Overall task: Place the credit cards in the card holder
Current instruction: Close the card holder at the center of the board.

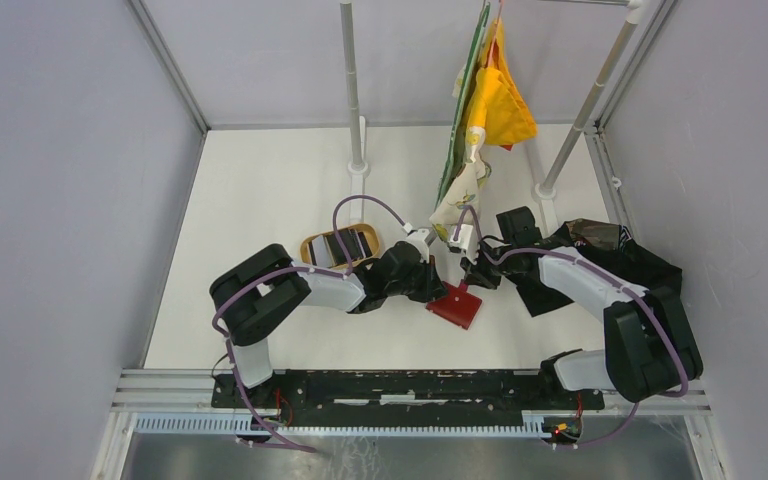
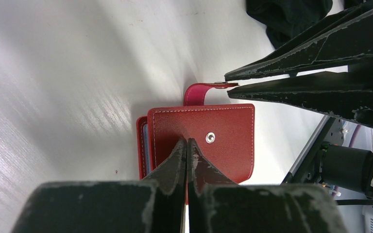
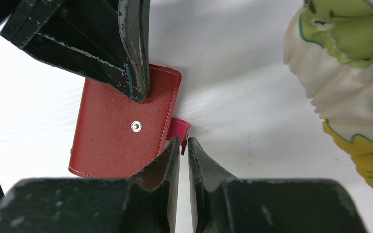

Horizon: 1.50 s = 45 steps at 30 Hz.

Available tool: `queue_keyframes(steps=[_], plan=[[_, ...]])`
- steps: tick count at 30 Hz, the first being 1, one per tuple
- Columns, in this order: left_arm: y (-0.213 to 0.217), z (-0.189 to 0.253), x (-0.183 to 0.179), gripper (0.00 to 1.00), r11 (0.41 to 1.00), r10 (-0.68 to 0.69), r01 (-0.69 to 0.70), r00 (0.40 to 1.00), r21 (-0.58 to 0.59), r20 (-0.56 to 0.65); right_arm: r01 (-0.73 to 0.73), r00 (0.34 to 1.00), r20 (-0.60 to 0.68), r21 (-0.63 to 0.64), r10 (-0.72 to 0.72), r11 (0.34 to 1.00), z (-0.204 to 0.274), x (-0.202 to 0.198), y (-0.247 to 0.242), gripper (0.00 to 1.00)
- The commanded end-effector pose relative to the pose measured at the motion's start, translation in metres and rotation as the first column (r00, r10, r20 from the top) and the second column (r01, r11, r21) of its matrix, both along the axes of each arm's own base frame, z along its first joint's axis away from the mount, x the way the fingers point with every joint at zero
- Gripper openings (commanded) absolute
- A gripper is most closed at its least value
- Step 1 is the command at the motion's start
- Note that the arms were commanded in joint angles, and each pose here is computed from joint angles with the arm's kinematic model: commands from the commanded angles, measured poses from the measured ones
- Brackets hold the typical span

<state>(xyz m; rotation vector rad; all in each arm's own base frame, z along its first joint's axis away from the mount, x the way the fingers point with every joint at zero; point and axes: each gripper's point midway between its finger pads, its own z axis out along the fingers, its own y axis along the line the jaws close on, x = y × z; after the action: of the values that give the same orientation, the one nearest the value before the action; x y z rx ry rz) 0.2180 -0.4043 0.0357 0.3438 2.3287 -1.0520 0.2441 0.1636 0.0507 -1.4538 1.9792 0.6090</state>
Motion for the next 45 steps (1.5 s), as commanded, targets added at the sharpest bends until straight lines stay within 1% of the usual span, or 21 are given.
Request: queue_keyframes(steps=[1, 14, 19, 22, 24, 28, 32, 37, 40, 45], plan=[[0.008, -0.02, -0.004, 0.02, 0.998, -0.004, 0.004, 1.0, 0.069, 0.003, 0.008, 0.998, 0.07, 0.033, -0.01, 0.999, 0.022, 0.015, 0.005, 0.17], [0.008, -0.019, -0.003, 0.02, 0.998, -0.004, 0.004, 1.0, 0.068, 0.006, 0.01, 0.999, 0.047, 0.018, -0.01, 1.0, 0.015, 0.012, 0.003, 0.16], [0.008, -0.019, -0.004, 0.02, 0.998, -0.005, 0.005, 1.0, 0.068, 0.005, 0.007, 0.999, 0.04, 0.017, -0.008, 1.0, 0.015, 0.012, 0.003, 0.11], [0.008, -0.019, -0.004, 0.02, 0.998, -0.006, 0.006, 1.0, 0.069, 0.005, 0.005, 0.999, 0.033, 0.014, -0.005, 1.0, 0.013, 0.011, 0.003, 0.1], [0.008, -0.019, -0.003, 0.02, 0.998, -0.006, 0.005, 1.0, 0.069, 0.006, 0.005, 0.999, 0.031, 0.012, -0.006, 1.0, 0.013, 0.011, 0.003, 0.1], [0.008, -0.019, -0.004, 0.02, 0.998, -0.006, 0.005, 1.0, 0.069, 0.006, 0.014, 0.999, 0.032, 0.008, -0.014, 1.0, 0.012, 0.012, 0.002, 0.16], [0.007, -0.018, -0.004, 0.02, 0.998, -0.008, 0.007, 1.0, 0.067, 0.006, 0.015, 0.999, 0.032, 0.006, -0.015, 1.0, 0.011, 0.012, 0.002, 0.16], [0.007, -0.018, -0.003, 0.02, 0.998, -0.007, 0.006, 1.0, 0.067, 0.006, 0.015, 0.999, 0.033, 0.007, -0.015, 1.0, 0.011, 0.013, 0.002, 0.09], [0.007, -0.018, -0.004, 0.02, 0.998, -0.008, 0.007, 1.0, 0.067, 0.006, 0.014, 0.999, 0.033, 0.004, -0.014, 1.0, 0.012, 0.013, 0.002, 0.01], [0.007, -0.018, -0.004, 0.02, 0.998, -0.002, 0.002, 1.0, 0.061, -0.003, -0.013, 0.998, 0.055, 0.033, 0.011, 0.999, 0.02, 0.01, 0.005, 0.0]])
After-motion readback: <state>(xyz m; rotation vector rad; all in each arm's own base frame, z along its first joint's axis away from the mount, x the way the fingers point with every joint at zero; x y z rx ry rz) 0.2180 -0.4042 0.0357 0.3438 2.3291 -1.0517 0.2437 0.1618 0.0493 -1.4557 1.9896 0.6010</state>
